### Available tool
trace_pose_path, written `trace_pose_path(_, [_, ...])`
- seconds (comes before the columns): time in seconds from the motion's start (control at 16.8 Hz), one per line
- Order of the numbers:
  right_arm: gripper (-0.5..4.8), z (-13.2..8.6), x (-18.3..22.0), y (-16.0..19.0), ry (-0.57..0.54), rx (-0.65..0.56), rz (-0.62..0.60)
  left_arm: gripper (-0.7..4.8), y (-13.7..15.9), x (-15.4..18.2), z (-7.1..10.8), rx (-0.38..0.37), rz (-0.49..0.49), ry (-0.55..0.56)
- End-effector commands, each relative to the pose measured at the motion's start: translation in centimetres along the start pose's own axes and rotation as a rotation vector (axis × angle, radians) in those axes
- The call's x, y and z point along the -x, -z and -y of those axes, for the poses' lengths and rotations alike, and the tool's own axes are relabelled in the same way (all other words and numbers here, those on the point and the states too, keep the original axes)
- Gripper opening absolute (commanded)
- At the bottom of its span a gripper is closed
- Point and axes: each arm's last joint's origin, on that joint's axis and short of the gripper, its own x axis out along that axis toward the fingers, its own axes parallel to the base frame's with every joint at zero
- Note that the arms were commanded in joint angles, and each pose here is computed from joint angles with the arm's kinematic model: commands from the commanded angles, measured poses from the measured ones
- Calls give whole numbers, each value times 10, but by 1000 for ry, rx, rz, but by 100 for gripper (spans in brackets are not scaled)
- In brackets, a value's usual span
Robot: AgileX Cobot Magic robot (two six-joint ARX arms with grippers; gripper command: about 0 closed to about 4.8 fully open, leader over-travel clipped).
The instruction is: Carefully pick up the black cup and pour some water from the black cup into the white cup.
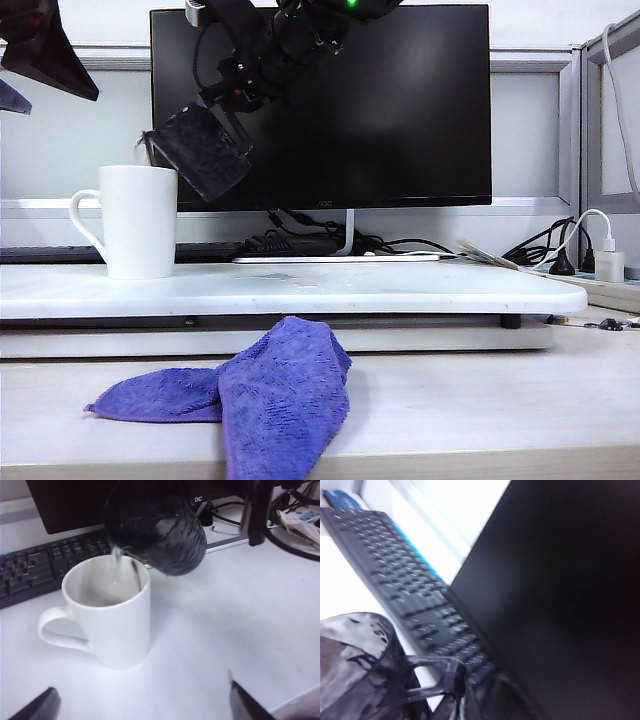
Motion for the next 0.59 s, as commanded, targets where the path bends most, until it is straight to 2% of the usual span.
trace_pose_path(0.06, [-7,5,5,-16,56,40,70,479,-2,1,0,-8,14,0])
trace_pose_path(0.59, [-7,6,5,-15,98,136,44,479,-2,1,0,-7,13,1])
